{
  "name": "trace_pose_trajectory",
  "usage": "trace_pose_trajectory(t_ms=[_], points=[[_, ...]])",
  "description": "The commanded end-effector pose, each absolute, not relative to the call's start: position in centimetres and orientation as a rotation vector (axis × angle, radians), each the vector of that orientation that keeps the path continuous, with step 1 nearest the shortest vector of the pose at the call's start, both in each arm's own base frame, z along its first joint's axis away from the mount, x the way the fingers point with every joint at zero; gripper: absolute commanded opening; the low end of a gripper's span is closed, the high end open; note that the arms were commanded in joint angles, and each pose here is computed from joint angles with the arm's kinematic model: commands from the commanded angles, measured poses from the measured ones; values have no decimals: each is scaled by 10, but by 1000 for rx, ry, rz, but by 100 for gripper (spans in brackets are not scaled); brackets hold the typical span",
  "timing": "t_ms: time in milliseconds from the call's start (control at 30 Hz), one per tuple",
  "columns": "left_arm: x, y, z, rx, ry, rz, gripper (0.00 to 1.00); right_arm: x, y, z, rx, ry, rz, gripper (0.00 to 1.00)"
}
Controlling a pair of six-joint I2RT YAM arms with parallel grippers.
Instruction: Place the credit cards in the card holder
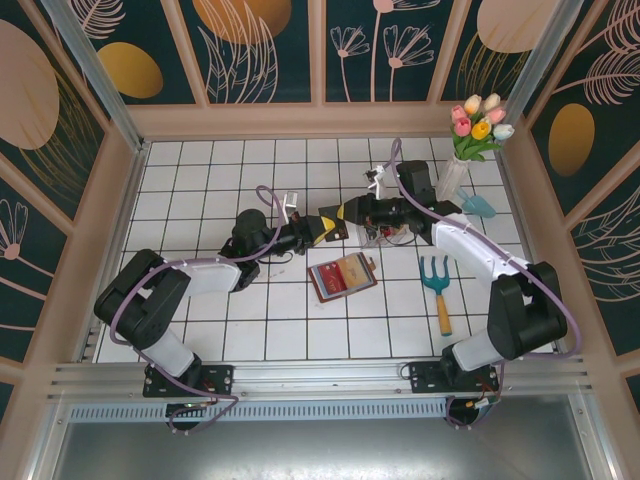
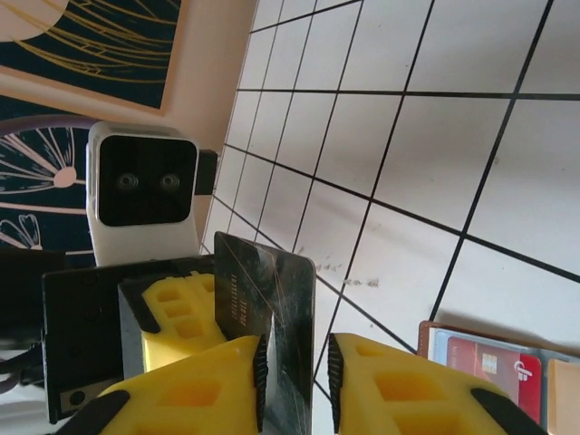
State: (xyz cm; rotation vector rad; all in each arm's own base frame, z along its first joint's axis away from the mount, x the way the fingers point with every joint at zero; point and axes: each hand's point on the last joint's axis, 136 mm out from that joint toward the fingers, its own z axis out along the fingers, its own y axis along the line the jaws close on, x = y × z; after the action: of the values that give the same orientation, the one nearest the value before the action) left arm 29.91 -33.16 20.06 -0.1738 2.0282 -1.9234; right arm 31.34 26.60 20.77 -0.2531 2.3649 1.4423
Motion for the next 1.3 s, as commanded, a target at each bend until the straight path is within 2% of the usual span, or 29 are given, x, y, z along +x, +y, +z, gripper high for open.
trace_pose_trajectory(t_ms=[0, 100, 300, 333, 400, 500, 600, 733, 933, 1167, 1267], points=[[295, -331, 213, -127, 1969, -1969, 6, 309, 266, 213, -297, 2324, 1526, 24], [294, -331, 216, -124, 1955, -1978, 6, 305, 268, 214, -325, 2314, 1574, 26], [294, -330, 214, -130, 1959, -1979, 10, 303, 265, 218, -332, 2291, 1585, 5], [293, -330, 211, -135, 1969, -1973, 14, 306, 262, 217, -312, 2294, 1553, 2], [293, -328, 203, -157, 2003, -1940, 33, 312, 251, 211, -255, 2316, 1466, 0], [290, -318, 171, -214, 2134, -1789, 52, 322, 227, 184, -141, 2408, 1221, 0], [285, -298, 134, -286, 2278, -1569, 63, 324, 204, 151, -54, 2508, 948, 0], [270, -270, 92, -354, 2439, -1310, 65, 313, 194, 121, -52, 2586, 712, 0], [255, -265, 66, -357, 2539, -1200, 65, 303, 195, 97, -75, 2637, 590, 0], [250, -292, 50, -289, 2600, -1210, 60, 299, 200, 84, -82, 2667, 585, 0], [251, -299, 44, -297, 2604, -1238, 55, 299, 204, 85, -85, 2667, 611, 0]])
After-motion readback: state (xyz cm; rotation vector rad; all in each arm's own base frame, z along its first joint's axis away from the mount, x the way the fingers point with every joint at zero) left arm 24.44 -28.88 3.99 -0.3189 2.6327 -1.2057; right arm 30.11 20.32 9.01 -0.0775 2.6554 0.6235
